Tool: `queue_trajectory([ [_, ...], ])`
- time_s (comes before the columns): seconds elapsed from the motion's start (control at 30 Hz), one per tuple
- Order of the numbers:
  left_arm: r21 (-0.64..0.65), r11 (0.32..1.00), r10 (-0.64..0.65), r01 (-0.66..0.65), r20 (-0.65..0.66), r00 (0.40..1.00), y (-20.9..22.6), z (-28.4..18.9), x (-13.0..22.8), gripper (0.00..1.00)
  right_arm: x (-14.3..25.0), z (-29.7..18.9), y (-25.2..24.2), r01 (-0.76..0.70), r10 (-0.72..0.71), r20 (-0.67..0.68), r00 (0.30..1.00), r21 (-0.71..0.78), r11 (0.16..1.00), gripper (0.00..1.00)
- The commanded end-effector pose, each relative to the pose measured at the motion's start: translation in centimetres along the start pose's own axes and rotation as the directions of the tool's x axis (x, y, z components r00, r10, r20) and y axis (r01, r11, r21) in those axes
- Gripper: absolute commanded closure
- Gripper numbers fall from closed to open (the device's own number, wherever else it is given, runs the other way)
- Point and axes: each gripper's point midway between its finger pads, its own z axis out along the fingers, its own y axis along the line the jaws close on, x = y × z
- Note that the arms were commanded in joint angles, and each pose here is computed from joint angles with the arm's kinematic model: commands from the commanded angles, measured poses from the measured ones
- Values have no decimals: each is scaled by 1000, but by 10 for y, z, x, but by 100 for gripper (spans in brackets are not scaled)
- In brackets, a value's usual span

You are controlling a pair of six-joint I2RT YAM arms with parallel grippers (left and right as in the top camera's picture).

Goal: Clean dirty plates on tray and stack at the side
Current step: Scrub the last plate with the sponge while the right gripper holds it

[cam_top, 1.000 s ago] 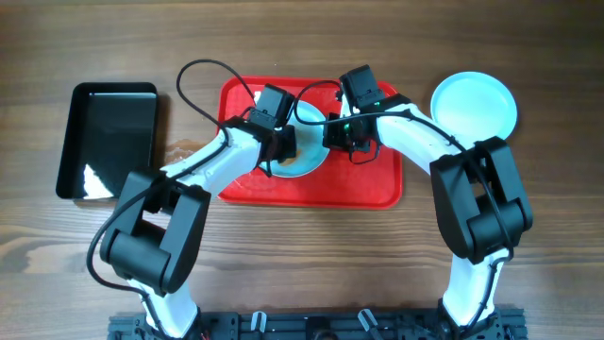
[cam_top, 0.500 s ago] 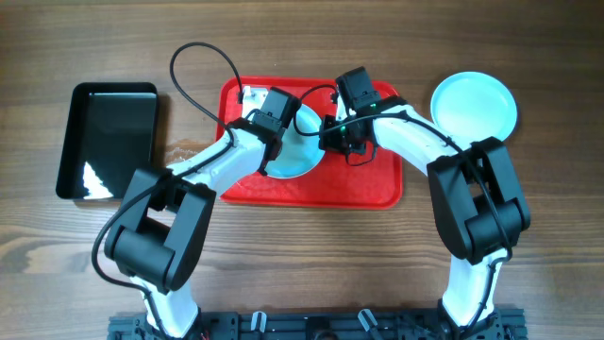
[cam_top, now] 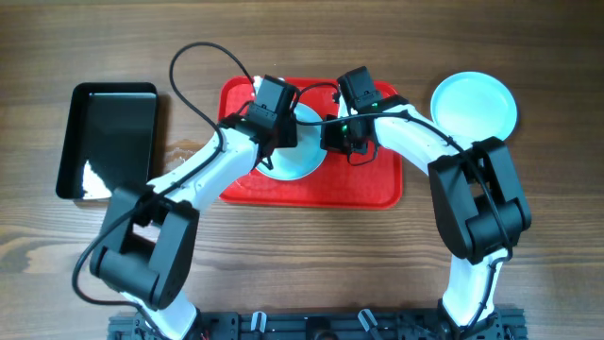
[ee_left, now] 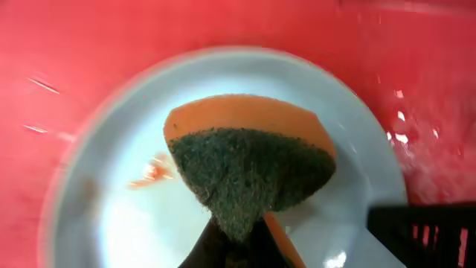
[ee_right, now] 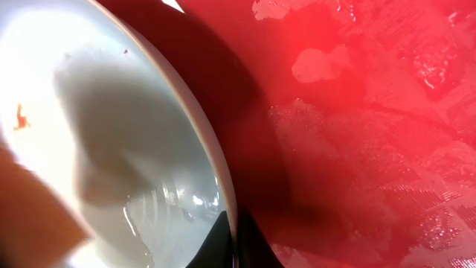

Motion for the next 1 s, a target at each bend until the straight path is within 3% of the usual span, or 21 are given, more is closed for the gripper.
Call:
queue_trajectory([
  [0.0,102,992,-57,71,-133,989,-18,23,27,96,3,12,-19,-24,25,-13,1000,61,998,96],
  [0.27,86,993,-66,80,-154,986,-12,53,37,96,3,12,-19,-24,25,-13,1000,61,998,96],
  [0.47,-120,988,-100,94,-50,994,40,56,16,96,3,12,-19,-25,26,-15,1000,63,998,96],
  [0.67,-248,958,-145,143,11,989,84,53,2,96,3,12,-19,-25,27,-16,1000,63,998,96],
  [0.97,-273,939,-199,208,61,978,113,44,-15,96,3,12,-19,-25,26,-15,1000,64,998,96],
])
